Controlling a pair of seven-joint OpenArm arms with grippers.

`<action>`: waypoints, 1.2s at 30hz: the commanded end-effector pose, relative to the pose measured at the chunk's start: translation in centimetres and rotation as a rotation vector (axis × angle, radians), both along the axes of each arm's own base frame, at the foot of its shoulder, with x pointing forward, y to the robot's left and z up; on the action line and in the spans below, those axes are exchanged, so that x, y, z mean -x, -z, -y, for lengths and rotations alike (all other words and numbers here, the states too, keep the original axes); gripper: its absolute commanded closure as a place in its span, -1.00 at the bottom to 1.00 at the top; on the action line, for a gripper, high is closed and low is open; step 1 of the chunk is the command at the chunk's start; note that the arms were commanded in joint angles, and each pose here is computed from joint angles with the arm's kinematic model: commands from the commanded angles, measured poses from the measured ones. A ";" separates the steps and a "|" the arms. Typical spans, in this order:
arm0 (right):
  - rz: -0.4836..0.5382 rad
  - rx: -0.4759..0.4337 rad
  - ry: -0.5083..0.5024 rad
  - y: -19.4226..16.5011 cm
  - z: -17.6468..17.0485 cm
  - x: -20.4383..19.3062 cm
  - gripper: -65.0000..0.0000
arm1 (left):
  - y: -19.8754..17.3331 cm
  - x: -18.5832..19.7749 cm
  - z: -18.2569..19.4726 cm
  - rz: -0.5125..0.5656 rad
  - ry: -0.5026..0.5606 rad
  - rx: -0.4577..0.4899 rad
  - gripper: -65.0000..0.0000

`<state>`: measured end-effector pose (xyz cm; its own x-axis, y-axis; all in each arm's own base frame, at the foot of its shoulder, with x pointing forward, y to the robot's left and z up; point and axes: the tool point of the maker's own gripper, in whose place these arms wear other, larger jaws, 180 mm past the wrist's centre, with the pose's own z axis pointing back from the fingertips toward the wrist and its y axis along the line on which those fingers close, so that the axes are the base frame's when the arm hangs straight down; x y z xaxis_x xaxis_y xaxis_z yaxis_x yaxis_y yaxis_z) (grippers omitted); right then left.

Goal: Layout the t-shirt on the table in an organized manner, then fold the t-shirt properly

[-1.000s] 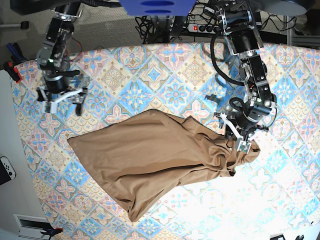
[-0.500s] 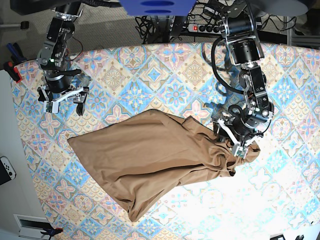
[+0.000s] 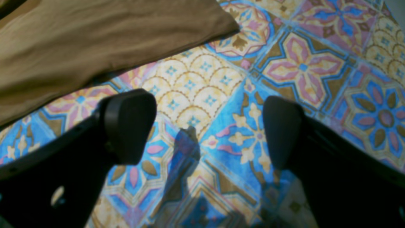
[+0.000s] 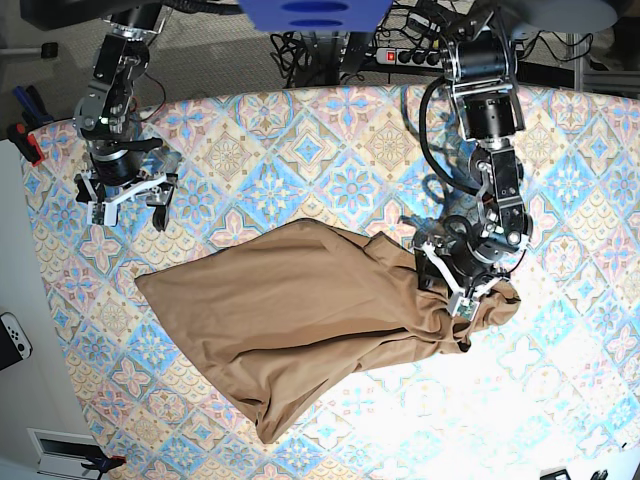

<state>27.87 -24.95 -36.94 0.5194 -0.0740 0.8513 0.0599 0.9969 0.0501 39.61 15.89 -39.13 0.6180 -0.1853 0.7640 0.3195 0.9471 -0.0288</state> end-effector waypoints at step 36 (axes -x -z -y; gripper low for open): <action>0.085 -0.027 0.015 -1.6 0.6 -3.5 -0.66 | 0.0 16.2 -3.5 -0.261 0.050 -0.299 1.00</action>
